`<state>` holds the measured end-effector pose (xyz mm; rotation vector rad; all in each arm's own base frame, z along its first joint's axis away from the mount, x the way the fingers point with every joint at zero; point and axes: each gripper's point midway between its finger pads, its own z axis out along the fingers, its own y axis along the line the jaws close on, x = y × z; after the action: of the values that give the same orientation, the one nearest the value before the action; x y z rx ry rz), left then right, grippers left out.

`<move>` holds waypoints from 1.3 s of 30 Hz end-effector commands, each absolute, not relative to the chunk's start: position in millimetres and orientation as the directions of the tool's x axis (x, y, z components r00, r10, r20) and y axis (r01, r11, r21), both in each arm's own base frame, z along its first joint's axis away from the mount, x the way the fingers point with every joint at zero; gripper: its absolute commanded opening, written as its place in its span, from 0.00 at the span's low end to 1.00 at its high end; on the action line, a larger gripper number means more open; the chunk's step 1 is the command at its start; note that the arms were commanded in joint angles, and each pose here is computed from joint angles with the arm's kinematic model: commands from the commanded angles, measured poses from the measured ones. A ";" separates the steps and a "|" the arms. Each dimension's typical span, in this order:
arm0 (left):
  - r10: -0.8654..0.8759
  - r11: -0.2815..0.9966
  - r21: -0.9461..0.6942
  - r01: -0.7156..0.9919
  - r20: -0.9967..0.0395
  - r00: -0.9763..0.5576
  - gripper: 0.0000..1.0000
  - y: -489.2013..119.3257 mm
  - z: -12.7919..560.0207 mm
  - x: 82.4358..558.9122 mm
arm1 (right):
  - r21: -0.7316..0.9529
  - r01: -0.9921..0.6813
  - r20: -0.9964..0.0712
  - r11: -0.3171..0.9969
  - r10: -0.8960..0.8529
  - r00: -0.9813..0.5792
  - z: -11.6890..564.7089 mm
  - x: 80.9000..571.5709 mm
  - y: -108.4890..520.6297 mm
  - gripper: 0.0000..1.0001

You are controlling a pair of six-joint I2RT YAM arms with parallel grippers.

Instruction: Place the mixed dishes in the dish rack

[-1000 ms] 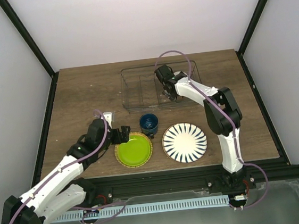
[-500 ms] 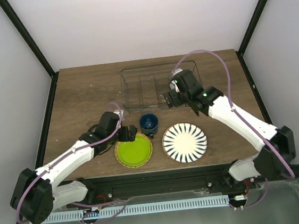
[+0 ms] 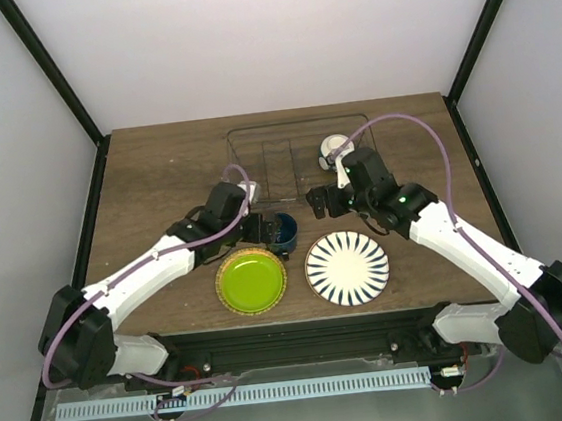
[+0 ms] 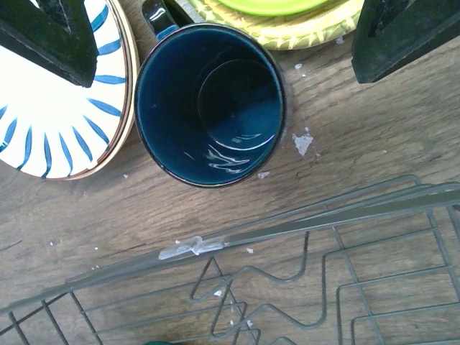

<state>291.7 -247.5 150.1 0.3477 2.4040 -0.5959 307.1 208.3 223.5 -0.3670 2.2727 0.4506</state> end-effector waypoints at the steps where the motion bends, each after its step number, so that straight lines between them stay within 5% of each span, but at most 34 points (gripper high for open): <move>1: 0.148 0.891 -0.264 0.370 -0.601 -0.785 0.97 -249.5 141.6 290.8 | 0.244 -0.392 -0.790 0.887 -0.052 -0.610 252.8 300.3 204.0 1.00; 23: 0.184 0.939 -0.163 0.304 -0.509 -0.841 0.89 -267.2 75.4 303.5 | 0.216 -0.382 -0.826 0.898 -0.041 -0.563 267.6 277.8 179.7 1.00; 28: 0.184 0.936 -0.174 0.306 -0.501 -0.846 0.74 -273.5 67.7 306.3 | 0.212 -0.378 -0.829 0.901 -0.040 -0.559 267.5 277.1 177.6 1.00; 39: 0.180 0.927 -0.202 0.317 -0.501 -0.847 0.22 -277.4 70.7 303.7 | 0.198 -0.361 -0.833 0.911 -0.037 -0.552 266.8 276.4 171.7 1.00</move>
<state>305.7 -271.6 65.5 0.3449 2.6046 -0.3450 277.8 175.0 263.9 -0.2917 2.1376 0.4458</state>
